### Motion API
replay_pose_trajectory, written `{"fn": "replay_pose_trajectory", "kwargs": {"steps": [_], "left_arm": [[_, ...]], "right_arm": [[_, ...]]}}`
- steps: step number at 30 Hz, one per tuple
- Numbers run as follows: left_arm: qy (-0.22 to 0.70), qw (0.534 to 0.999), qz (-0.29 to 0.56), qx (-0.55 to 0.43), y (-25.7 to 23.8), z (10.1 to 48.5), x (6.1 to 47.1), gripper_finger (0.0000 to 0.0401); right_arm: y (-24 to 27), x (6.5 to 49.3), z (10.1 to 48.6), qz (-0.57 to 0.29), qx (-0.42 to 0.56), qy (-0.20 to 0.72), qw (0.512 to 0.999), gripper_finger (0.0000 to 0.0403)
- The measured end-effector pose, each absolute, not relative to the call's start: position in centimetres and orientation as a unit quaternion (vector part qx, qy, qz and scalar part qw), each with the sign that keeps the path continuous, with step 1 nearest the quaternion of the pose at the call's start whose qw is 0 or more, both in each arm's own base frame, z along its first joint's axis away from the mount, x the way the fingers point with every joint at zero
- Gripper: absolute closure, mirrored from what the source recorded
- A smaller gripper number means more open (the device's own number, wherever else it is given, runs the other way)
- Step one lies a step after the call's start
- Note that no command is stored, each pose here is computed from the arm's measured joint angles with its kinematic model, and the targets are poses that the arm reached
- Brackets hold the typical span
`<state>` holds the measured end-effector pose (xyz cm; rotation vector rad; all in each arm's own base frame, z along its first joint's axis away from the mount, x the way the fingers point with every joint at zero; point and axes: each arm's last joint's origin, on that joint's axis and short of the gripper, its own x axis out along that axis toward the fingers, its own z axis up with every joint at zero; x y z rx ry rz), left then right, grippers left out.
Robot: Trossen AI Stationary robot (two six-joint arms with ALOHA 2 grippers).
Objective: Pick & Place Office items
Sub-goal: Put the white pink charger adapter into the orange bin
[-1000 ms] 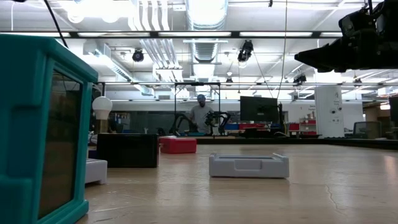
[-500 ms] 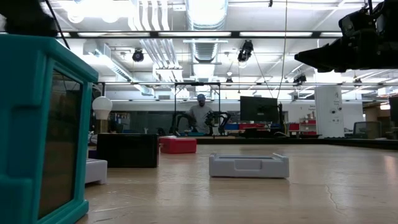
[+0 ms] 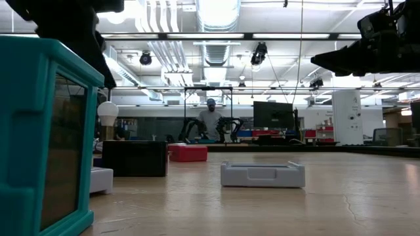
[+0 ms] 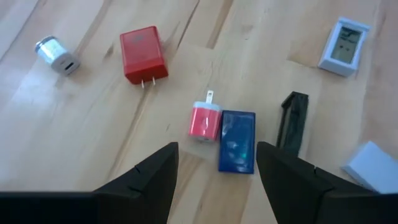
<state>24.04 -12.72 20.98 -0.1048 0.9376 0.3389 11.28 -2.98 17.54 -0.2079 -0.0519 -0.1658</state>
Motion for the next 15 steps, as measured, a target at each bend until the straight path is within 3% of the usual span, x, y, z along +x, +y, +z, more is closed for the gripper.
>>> {"fn": "replay_pose_trajectory", "kwargs": {"steps": [15], "left_arm": [[0.484, 0.861, 0.155, -0.03, -12.0, 16.9, 27.3, 0.0179]], "right_arm": [[-3.0, 11.3, 17.5, -0.083, -0.104, -0.026, 0.991, 0.0264]]}}
